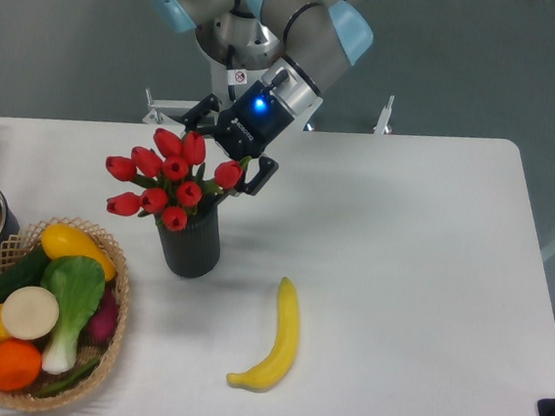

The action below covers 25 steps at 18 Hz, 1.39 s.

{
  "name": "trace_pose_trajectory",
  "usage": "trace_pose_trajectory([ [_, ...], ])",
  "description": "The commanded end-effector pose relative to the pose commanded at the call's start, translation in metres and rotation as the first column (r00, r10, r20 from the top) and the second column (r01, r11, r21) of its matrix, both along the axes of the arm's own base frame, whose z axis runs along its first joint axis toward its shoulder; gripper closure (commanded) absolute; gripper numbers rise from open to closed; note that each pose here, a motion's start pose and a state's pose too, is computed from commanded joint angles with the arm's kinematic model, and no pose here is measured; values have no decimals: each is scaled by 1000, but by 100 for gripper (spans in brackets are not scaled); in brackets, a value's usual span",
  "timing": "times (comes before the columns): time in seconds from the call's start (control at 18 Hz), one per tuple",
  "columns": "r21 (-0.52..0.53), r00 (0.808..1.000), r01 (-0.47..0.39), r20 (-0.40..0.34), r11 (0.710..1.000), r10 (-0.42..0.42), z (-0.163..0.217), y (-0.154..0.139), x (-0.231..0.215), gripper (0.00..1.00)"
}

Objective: Pick up the flowers from the vase
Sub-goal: 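Move the open gripper over the red tulips and lower onto their stems, then close the gripper around the tulip stems above the black vase, then lift the gripped tulips straight up out of the black vase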

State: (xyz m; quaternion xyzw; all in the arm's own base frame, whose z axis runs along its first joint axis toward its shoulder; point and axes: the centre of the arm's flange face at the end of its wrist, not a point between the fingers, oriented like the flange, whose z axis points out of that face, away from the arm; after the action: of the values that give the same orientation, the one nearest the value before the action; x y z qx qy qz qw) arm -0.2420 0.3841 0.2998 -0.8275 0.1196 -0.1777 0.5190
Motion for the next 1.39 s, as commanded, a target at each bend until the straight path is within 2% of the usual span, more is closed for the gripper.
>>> trace_pose_trajectory([
  [0.06, 18, 1000, 7, 18, 1000, -8, -1, 3, 1, 0],
  [0.11, 25, 1000, 11, 29, 1000, -11, -3, 5, 1, 9],
  [0.17, 25, 1000, 11, 28, 1000, -11, -2, 5, 1, 38],
  [0.22, 24, 999, 12, 31, 1000, -13, -5, 6, 0, 73],
  [0.28, 22, 999, 11, 33, 1000, -12, -7, 6, -2, 95],
  [0.33, 22, 999, 10, 34, 1000, -10, -7, 6, -3, 100],
  [0.89, 62, 1000, -22, 22, 998, 21, 16, 7, -25, 100],
  [1.17, 64, 990, -73, 122, 995, 65, 50, 11, -27, 100],
  [1.39, 76, 975, -105, 203, 992, 87, 80, 17, -36, 100],
])
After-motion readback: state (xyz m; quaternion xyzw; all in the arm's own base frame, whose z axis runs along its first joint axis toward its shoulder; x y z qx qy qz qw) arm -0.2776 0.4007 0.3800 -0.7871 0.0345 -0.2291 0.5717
